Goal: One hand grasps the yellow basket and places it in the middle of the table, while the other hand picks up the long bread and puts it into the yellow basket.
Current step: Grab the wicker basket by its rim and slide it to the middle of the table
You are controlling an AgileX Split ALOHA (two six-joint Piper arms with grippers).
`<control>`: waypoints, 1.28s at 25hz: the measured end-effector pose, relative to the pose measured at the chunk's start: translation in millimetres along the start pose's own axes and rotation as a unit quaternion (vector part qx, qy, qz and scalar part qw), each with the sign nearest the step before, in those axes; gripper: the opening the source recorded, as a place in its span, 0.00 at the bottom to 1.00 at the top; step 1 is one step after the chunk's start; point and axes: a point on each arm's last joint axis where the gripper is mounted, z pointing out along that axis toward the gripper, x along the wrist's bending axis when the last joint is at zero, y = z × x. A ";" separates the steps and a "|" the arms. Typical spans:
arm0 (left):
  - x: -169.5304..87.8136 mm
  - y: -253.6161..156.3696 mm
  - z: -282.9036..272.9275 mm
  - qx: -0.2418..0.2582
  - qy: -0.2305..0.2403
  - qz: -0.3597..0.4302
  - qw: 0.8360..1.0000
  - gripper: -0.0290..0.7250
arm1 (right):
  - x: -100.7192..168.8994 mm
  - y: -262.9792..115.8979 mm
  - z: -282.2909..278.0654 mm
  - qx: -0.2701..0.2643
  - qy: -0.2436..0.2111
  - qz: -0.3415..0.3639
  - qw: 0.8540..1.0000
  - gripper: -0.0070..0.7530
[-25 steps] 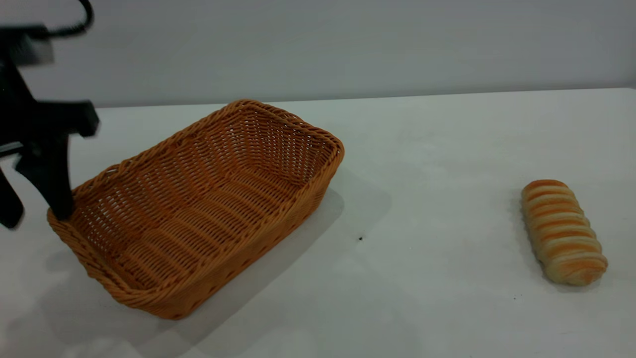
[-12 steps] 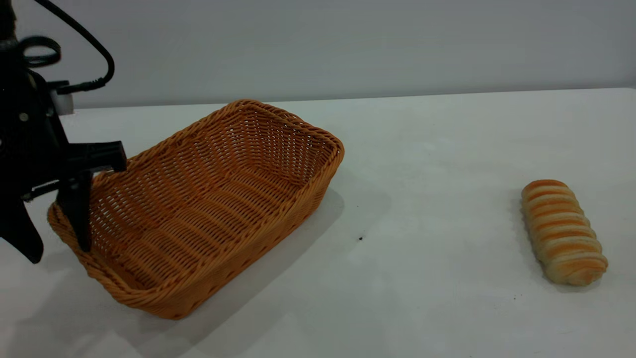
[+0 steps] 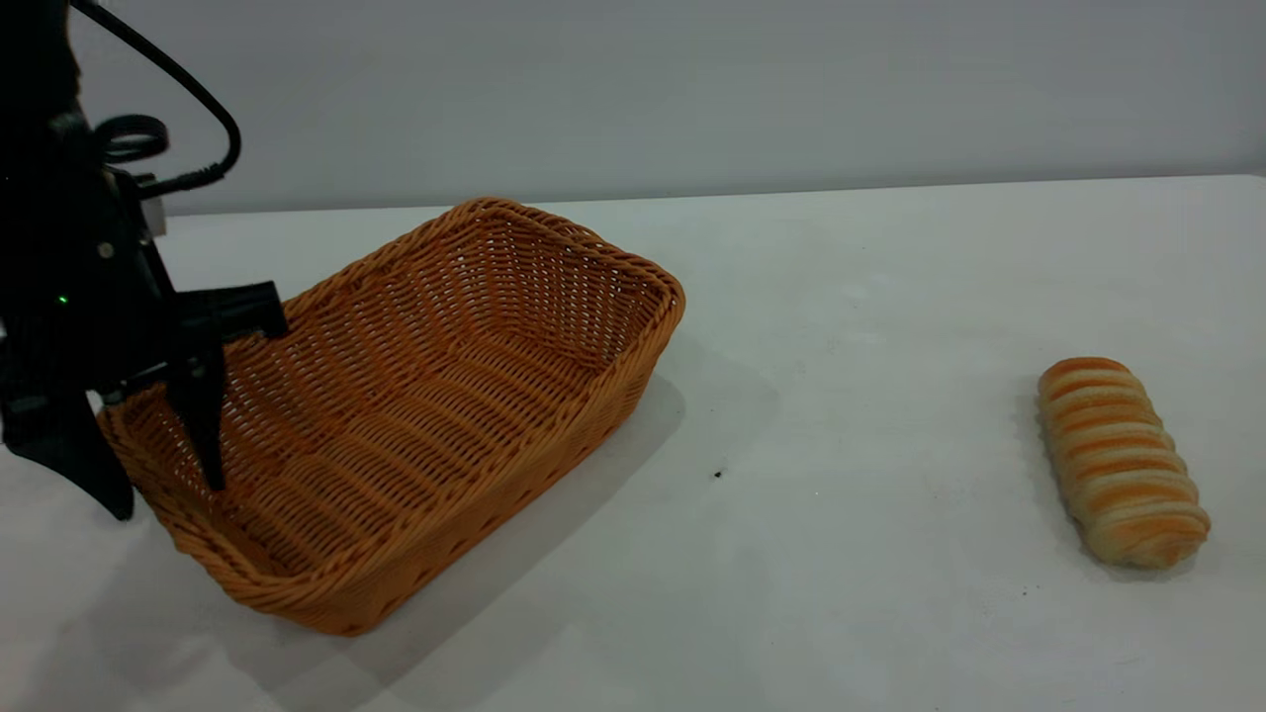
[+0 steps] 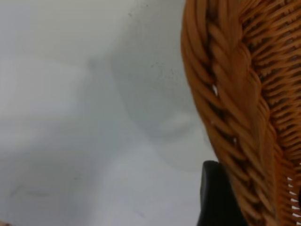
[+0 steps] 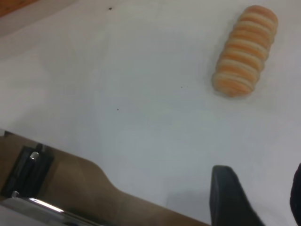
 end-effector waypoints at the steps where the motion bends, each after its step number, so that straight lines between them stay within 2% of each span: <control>1: -0.4 -0.2 1.8 0.003 0.000 -0.004 1.000 0.65 | 0.0 0.0 0.0 0.000 0.000 0.000 1.000 0.48; 14: -6.9 8.1 36.2 0.008 0.001 -0.011 1.000 0.64 | 2.5 0.3 -0.1 -0.001 0.014 0.005 1.000 0.48; 17: -10.0 11.4 37.2 -0.008 -0.015 -0.016 1.000 0.53 | 2.7 0.3 -0.1 -0.001 0.015 0.005 1.000 0.48; 21: -15.8 17.5 35.1 -0.031 -0.041 -0.035 0.998 0.22 | 2.7 0.3 -0.1 -0.001 0.015 0.005 1.000 0.48; 22: -17.0 18.9 34.5 -0.036 -0.046 -0.035 0.998 0.19 | 2.7 0.3 -0.1 -0.001 0.015 0.005 1.000 0.48; 28: -17.8 20.1 33.6 -0.041 -0.048 -0.027 0.998 0.19 | 2.7 0.3 -0.1 -0.001 0.015 0.005 1.000 0.48; 32: -22.3 23.3 18.5 -0.065 -0.074 0.008 0.995 0.19 | 2.7 0.3 -0.1 -0.001 0.015 0.005 1.000 0.48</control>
